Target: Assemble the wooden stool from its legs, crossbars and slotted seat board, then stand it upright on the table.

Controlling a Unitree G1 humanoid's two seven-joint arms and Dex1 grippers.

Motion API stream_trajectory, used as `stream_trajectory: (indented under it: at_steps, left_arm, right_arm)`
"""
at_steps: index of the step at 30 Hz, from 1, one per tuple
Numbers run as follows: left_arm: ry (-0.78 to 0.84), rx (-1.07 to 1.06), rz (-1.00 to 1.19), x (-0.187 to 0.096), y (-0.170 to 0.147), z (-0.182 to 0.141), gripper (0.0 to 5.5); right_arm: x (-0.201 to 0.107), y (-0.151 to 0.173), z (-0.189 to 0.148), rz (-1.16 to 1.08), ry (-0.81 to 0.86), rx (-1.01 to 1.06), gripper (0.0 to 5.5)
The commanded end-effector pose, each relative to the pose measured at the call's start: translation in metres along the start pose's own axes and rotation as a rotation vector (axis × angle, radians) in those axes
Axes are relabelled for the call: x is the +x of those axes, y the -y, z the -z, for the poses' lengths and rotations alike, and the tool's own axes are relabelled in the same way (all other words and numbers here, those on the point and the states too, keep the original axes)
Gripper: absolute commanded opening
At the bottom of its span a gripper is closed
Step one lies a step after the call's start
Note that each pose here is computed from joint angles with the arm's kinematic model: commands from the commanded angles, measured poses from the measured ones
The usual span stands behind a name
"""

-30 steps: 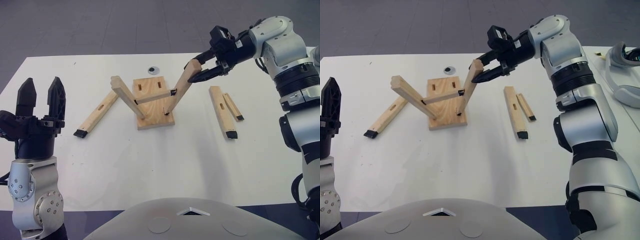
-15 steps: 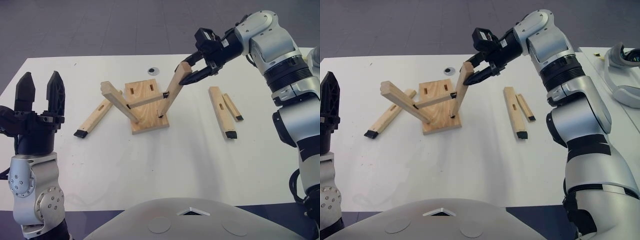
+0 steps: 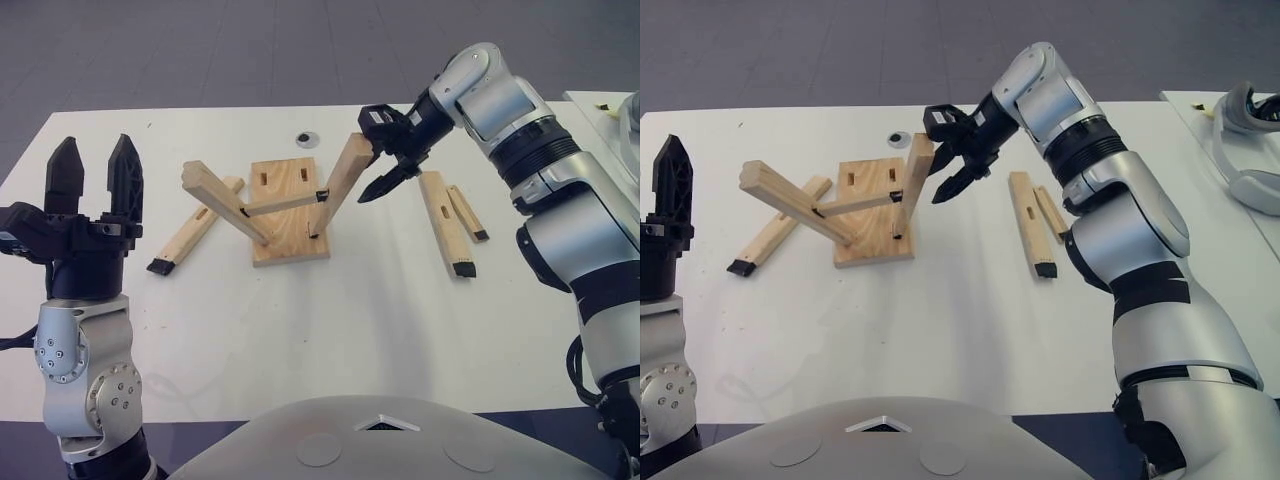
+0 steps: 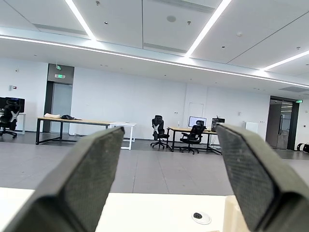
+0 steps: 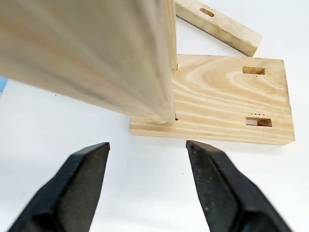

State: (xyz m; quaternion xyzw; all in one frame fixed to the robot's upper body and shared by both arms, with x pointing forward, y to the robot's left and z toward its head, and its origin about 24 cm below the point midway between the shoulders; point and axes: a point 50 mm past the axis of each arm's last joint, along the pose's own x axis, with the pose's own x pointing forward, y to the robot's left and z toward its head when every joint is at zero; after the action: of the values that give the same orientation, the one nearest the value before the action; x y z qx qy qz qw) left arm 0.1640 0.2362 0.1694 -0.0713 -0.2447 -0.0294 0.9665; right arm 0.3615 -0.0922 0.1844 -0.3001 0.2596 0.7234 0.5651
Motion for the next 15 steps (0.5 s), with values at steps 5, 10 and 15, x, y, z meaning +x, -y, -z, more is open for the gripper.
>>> stream_trajectory:
  at_steps: [5, 10, 15]
  left_arm:
    - [-0.056, -0.016, -0.086, 0.012, -0.010, 0.004, 3.49]
    - [-0.095, 0.005, -0.111, 0.015, -0.016, 0.001, 3.49]
    - [-0.163, 0.042, -0.155, 0.021, -0.010, 0.009, 3.49]
  right_arm:
    - [-0.017, 0.000, 0.028, 0.094, -0.034, 0.082, 3.60]
    - [-0.074, 0.016, -0.025, 0.417, 0.127, -0.025, 3.60]
    - [-0.107, -0.007, -0.133, 0.885, 0.580, -0.508, 3.60]
